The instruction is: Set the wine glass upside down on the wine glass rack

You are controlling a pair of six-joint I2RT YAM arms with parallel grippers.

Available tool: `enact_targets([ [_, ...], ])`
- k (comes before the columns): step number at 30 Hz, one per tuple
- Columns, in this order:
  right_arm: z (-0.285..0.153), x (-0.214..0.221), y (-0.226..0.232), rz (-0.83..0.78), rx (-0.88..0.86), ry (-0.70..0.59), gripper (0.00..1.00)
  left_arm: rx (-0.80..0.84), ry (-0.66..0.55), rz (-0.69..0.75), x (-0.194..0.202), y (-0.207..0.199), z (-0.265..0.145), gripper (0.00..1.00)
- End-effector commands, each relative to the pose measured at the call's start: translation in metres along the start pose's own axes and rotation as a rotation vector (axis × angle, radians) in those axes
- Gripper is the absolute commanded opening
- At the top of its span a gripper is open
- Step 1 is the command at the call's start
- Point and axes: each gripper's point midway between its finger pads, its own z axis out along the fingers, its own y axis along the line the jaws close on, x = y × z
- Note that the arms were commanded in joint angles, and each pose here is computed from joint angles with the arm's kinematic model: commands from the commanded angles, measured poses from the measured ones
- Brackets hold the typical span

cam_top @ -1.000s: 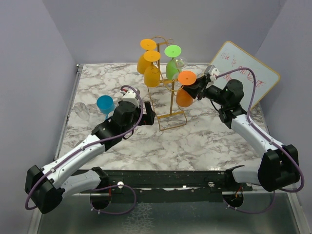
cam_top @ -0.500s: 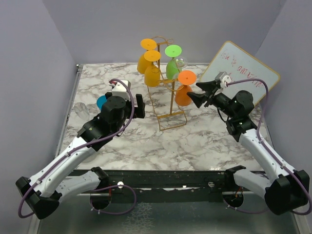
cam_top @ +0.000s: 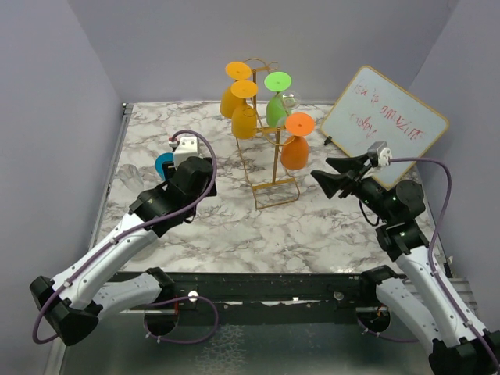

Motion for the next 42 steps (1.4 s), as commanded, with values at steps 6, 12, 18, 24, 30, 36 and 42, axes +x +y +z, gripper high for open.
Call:
enact_targets([
  [6, -0.017, -0.009, 0.026, 0.193, -0.049, -0.037, 0.65, -0.208, 0.047, -0.003, 0.022, 0.032, 0.013, 0.66],
  [12, -0.018, -0.016, 0.036, 0.257, -0.084, -0.039, 0.65, -0.207, 0.095, 0.02, 0.034, 0.028, 0.026, 0.63],
  [18, -0.015, -0.006, 0.038, 0.35, -0.088, 0.013, 0.64, -0.196, 0.12, 0.019, 0.042, 0.027, 0.04, 0.56],
  [24, -0.008, 0.01, 0.039, 0.454, -0.097, 0.077, 0.64, -0.179, 0.15, 0.027, 0.05, 0.025, 0.05, 0.48],
  [30, -0.005, 0.022, 0.032, 0.554, -0.043, 0.108, 0.64, -0.013, 0.186, 0.063, 0.047, 0.0, 0.042, 0.3],
  [36, -0.007, 0.02, 0.025, 0.594, 0.014, 0.078, 0.64, 0.17, 0.181, 0.104, 0.027, -0.027, 0.024, 0.03],
  [42, -0.008, 0.021, 0.017, 0.613, 0.072, 0.072, 0.64, 0.29, 0.205, 0.095, 0.022, -0.047, 0.011, 0.0],
])
